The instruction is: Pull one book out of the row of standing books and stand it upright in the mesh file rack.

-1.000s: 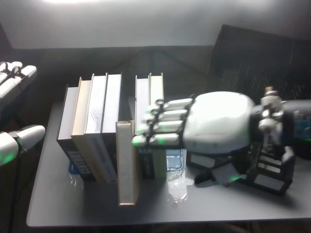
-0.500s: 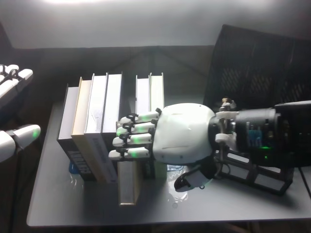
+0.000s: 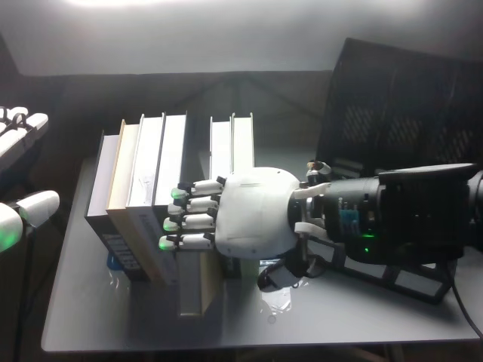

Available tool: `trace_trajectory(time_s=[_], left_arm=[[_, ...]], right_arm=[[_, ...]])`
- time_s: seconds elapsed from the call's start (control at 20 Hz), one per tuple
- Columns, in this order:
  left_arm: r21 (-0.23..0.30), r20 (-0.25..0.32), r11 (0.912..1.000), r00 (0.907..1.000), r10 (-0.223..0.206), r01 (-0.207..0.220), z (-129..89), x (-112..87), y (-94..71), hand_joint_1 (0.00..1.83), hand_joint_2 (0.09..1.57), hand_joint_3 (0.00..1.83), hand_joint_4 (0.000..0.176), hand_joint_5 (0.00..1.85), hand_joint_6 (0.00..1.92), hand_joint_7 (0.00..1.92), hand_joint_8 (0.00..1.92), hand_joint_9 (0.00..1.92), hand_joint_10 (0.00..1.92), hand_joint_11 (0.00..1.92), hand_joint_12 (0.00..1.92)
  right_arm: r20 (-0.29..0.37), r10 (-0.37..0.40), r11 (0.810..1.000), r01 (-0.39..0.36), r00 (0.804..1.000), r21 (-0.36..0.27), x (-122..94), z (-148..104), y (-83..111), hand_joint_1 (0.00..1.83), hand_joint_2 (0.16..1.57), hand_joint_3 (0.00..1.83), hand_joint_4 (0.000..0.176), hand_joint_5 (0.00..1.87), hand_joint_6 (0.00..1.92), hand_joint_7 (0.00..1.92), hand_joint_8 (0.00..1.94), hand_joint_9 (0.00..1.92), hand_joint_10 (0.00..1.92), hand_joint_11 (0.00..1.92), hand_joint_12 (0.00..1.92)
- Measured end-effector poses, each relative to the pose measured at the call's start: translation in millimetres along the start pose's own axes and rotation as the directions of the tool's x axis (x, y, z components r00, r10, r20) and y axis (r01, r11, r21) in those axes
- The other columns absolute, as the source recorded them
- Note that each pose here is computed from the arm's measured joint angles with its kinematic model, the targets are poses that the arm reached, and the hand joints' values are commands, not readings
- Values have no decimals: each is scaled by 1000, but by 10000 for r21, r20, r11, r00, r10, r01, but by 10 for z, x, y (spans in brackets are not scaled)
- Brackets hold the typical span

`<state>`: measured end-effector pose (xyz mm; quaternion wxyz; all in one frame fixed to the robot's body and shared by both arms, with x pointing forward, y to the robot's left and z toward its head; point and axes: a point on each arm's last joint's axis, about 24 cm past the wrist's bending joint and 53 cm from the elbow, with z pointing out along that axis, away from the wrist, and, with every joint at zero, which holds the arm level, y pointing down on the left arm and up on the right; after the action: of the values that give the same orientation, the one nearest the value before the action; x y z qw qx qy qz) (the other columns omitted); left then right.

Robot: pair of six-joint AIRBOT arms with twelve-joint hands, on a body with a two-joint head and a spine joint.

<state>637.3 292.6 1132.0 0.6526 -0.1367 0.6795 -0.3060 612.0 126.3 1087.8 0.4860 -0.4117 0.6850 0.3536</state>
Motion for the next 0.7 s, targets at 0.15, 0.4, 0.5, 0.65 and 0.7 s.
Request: trace_trajectory(time_s=[0.15,0.4,0.5,0.65,0.7], left_arm=[[-126,114,9999,9999,-23,24,-51,-29,66,48,1409,12,28,15,4,0,0,0,0,0,0],[-374,307,9992,9995,-99,111,-101,-68,145,0,1396,3,52,4,2,0,0,0,0,0,0],[-287,323,9995,9994,-114,124,-102,-72,125,0,1404,7,60,5,2,0,0,0,0,0,0],[-294,324,9995,9994,-104,113,-117,-73,136,0,1408,8,50,12,5,0,0,0,0,0,0],[-339,342,9993,9993,-122,134,-124,-75,146,0,1401,4,48,10,4,0,0,0,0,0,0]], right_arm=[[-128,-275,9996,276,9995,70,30,117,12,905,944,0,0,0,0,0,0,0,0,0,0],[-351,-840,9965,840,9959,-16,87,266,120,856,941,11,0,0,0,0,0,0,0,0,42],[-435,-1186,9929,1183,9920,-101,113,314,172,1026,1048,25,0,38,1,26,6,31,0,0,66],[-636,-1588,9872,1575,9853,-241,209,373,261,1209,1000,10,0,336,37,299,29,245,64,0,62],[-546,-1554,9872,1531,9863,-447,214,385,331,1201,1027,21,0,360,41,310,25,238,60,0,12]])
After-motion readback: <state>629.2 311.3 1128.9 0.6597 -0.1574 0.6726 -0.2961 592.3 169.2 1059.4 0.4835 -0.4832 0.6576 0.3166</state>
